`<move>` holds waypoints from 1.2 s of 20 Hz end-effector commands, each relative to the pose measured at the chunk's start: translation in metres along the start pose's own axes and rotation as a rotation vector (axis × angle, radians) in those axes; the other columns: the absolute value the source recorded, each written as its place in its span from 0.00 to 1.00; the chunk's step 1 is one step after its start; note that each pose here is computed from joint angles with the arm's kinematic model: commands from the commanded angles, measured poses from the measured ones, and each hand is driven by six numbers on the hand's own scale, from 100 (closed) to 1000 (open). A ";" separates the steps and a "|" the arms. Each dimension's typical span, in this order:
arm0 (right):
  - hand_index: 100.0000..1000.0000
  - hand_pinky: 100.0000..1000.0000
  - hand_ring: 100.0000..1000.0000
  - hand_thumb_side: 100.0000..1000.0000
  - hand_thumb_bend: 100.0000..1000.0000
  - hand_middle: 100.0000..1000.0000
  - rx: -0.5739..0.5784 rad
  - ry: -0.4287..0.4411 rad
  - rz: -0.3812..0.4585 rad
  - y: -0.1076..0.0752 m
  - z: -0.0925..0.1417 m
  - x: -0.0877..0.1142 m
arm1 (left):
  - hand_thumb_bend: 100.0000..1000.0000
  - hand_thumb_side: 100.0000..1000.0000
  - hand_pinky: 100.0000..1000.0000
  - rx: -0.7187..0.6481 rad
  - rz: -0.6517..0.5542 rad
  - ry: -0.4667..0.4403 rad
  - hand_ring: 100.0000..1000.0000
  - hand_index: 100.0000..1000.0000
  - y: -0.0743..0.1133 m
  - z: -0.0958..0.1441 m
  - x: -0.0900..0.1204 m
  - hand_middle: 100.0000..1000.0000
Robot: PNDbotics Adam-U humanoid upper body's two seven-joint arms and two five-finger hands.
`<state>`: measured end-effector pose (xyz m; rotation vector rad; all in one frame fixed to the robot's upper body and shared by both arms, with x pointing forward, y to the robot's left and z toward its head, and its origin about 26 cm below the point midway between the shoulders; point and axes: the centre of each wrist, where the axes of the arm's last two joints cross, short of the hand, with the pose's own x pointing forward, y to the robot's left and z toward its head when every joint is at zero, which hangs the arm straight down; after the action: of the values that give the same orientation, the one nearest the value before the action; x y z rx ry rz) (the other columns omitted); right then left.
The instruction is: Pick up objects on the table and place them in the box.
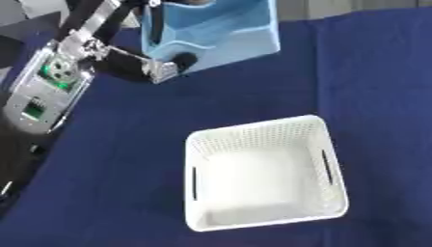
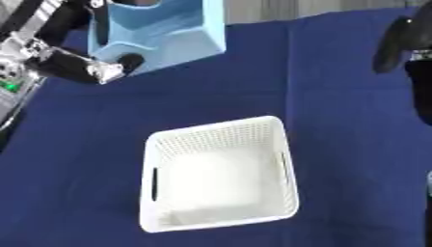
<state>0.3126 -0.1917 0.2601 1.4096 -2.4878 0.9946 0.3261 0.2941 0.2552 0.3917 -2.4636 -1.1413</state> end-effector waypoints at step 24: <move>0.77 0.56 0.67 0.65 0.00 0.78 0.004 0.020 -0.006 0.000 -0.001 0.002 | 0.30 0.02 0.00 -0.341 0.034 0.080 0.16 0.22 -0.041 -0.001 -0.004 0.14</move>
<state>0.3125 -0.1924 0.2579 1.4071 -2.4643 0.9847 0.3356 0.2647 0.2135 0.2571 -2.1525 -1.4469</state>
